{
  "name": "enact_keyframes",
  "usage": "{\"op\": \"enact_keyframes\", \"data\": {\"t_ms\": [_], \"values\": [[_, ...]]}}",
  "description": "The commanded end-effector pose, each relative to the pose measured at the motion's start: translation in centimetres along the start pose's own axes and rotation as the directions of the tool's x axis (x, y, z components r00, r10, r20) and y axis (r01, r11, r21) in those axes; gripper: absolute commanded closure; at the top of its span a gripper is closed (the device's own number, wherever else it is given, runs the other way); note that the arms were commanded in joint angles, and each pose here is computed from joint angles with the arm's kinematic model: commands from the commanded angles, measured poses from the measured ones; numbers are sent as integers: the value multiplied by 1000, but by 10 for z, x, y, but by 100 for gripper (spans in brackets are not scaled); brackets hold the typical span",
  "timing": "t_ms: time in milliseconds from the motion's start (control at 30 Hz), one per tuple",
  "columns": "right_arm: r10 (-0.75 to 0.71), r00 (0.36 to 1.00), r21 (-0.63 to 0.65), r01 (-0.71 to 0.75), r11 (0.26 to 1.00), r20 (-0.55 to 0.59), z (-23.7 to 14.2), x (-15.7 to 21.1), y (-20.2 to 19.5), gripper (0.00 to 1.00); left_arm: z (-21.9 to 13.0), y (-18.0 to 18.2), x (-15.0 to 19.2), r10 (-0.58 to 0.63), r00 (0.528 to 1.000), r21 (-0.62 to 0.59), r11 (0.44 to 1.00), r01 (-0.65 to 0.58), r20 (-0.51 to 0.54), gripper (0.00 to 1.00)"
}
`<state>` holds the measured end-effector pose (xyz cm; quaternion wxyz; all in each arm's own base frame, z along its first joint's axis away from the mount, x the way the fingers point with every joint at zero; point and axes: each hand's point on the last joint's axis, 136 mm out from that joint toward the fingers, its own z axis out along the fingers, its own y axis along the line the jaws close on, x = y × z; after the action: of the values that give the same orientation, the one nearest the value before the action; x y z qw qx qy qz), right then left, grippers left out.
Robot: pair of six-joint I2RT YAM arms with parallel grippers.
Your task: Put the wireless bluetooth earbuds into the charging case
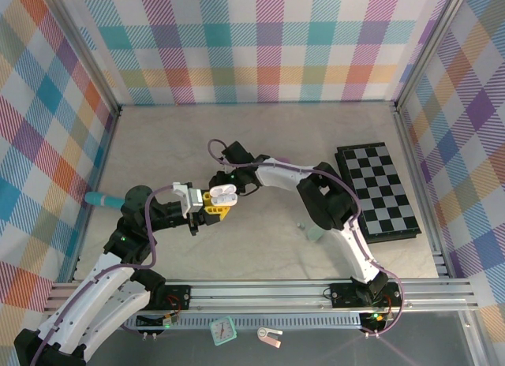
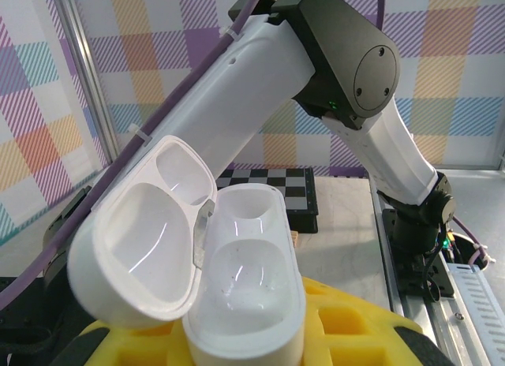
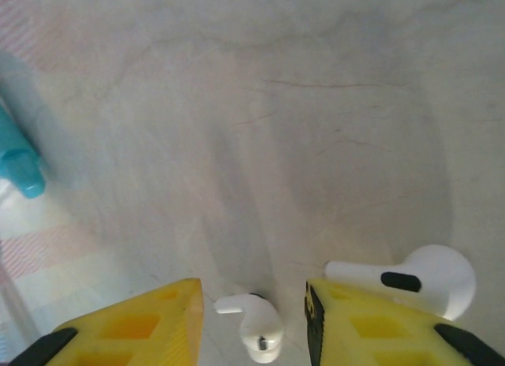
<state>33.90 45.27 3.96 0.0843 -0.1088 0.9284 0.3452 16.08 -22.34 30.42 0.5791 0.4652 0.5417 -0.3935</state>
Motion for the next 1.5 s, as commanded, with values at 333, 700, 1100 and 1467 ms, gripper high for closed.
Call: {"op": "enact_keyframes", "data": {"t_ms": [333,700,1100,1467], "values": [[-50,993,88,40,995,109,-34,-22,-10,55,-2,-2,1,26,1000,13,1000,-27,4,93],[-101,984,-17,105,994,149,-47,-24,20,51,-2,-2,0,35,999,9,999,-35,16,93],[-94,995,-45,92,995,-22,-12,4,21,58,-1,-1,2,33,999,10,999,-33,16,93],[-70,988,-50,63,997,-136,8,19,16,62,-1,-1,2,34,999,14,999,-34,14,93]]}}
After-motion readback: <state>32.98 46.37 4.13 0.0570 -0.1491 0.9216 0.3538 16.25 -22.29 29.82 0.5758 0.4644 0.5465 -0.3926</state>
